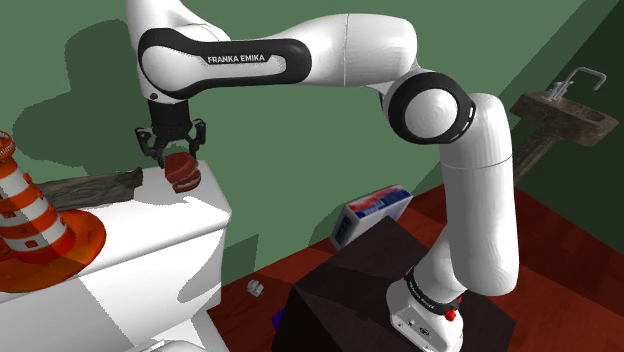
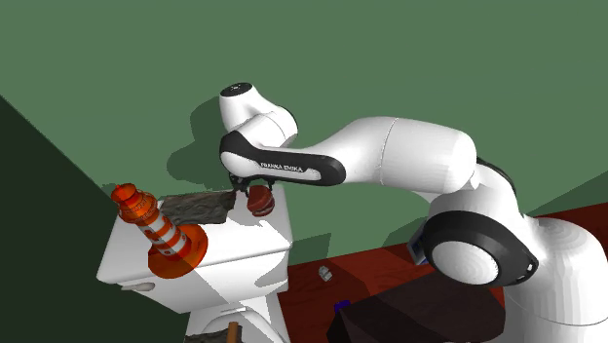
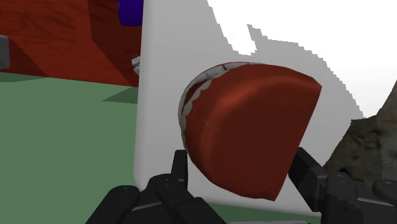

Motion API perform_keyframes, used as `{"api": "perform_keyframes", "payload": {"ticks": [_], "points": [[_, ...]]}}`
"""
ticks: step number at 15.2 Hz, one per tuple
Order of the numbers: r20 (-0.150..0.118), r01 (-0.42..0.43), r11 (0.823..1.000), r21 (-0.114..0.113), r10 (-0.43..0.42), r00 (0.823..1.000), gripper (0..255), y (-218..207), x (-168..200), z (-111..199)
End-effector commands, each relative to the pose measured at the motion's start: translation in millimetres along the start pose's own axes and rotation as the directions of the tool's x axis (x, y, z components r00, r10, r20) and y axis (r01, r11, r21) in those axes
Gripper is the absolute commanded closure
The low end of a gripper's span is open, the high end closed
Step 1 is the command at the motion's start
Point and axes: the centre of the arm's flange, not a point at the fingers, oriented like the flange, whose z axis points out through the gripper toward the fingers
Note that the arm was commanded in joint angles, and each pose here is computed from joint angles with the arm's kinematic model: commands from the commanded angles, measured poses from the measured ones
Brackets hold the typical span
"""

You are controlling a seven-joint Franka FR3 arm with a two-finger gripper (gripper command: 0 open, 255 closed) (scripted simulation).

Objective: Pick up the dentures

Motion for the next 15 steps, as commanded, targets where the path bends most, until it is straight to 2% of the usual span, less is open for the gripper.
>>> {"api": "perform_keyframes", "payload": {"ticks": [1, 4, 15], "points": [[0.002, 0.001, 1.000, 0.000, -0.001, 1.000, 255, 0, 0, 1], [0.002, 0.001, 1.000, 0.000, -0.001, 1.000, 255, -1, 0, 1], [0.002, 0.001, 1.000, 0.000, -0.001, 1.000, 255, -1, -2, -57]]}}
